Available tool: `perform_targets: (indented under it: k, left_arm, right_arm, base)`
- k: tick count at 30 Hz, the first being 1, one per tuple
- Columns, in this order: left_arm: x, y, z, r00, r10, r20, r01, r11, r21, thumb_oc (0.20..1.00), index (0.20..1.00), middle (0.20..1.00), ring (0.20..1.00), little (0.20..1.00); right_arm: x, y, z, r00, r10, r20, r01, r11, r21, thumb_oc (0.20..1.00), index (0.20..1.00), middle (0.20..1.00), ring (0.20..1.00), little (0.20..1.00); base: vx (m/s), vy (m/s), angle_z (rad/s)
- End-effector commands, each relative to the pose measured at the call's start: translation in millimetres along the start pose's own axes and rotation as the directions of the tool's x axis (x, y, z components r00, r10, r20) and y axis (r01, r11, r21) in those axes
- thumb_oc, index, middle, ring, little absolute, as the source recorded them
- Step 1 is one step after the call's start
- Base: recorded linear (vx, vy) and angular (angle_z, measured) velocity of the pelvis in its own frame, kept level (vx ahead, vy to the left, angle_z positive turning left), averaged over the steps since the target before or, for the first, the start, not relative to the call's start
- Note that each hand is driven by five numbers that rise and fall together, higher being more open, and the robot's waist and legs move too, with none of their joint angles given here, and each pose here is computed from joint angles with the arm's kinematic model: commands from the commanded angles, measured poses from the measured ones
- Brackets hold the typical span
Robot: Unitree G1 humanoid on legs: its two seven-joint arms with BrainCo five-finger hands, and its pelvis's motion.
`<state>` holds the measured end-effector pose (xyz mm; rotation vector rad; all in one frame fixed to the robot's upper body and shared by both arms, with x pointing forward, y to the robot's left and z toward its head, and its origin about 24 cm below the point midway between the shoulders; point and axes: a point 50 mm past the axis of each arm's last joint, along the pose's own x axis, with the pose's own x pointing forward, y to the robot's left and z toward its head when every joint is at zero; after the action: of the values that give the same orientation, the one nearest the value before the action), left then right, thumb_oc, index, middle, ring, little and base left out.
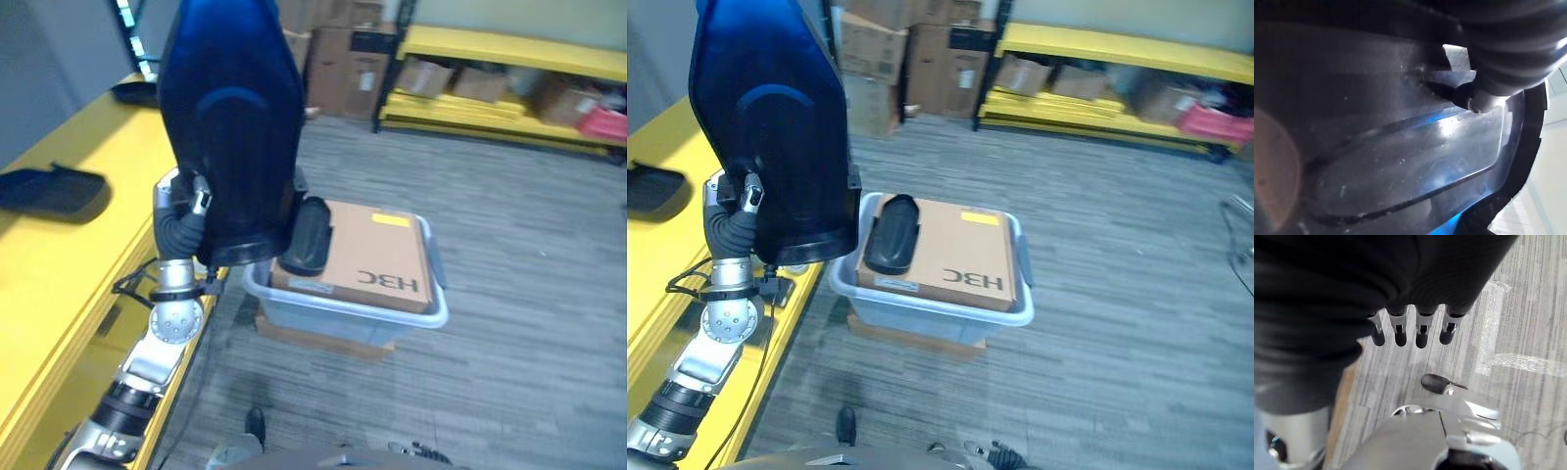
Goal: Move parts from the plastic box to the shelf.
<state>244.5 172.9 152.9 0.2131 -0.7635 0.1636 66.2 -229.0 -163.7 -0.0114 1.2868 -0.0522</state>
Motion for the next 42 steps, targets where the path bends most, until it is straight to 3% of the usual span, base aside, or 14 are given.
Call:
perform_targets:
  k: [1,5,13,19,30,42]
  left_arm:
    - [30.6,20.4,29.8,0.985,0.064,0.16,-0.059,0.998,-0.032,0.2,0.2,0.2,0.2,0.2]
    - [27.0,36.7,32.9,0.985,0.096,0.142,-0.097,0.995,0.0,0.2,0.2,0.2,0.2,0.2]
    - [12.4,56.9,27.7,0.989,0.113,0.1,-0.109,0.993,-0.039,0.2,0.2,0.2,0.2,0.2]
    - [17.3,50.8,26.5,0.982,0.131,0.136,-0.118,0.988,-0.103,0.2,0.2,0.2,0.2,0.2]
    - [39.1,25.9,46.1,0.966,-0.019,0.257,0.054,0.99,-0.13,0.2,0.2,0.2,0.2,0.2]
    - [48.6,-5.5,35.4,0.982,-0.118,0.148,0.152,0.956,-0.249,0.2,0.2,0.2,0.2,0.2]
  right_arm:
    - [4.1,2.7,18.3,0.997,0.058,-0.055,-0.062,0.994,-0.089,1.0,1.0,1.0,1.0,1.0]
    - [3.1,-7.6,11.6,0.991,0.021,-0.132,-0.033,0.996,-0.086,1.0,1.0,1.0,1.0,1.0]
    - [3.8,-10.2,28.6,0.996,0.02,-0.09,-0.027,0.997,-0.07,1.0,1.0,1.0,1.0,1.0]
    - [4.8,-7.4,42.8,0.993,0.046,-0.106,-0.061,0.989,-0.135,1.0,1.0,1.0,1.0,1.0]
    - [7.1,3.0,64.1,0.999,0.031,0.033,-0.025,0.984,-0.174,1.0,1.0,1.0,1.0,1.0]
    - [6.2,-0.7,28.9,0.999,0.04,-0.034,-0.042,0.996,-0.081,1.0,1.0,1.0,1.0,1.0]
  base:
    - [0.02,-0.111,0.52]
    - [0.03,-0.173,0.64]
    - [-0.03,-0.049,0.89]
    - [-0.05,0.042,1.87]
    - [0.11,0.221,0.16]
    - [0.11,-0.227,1.24]
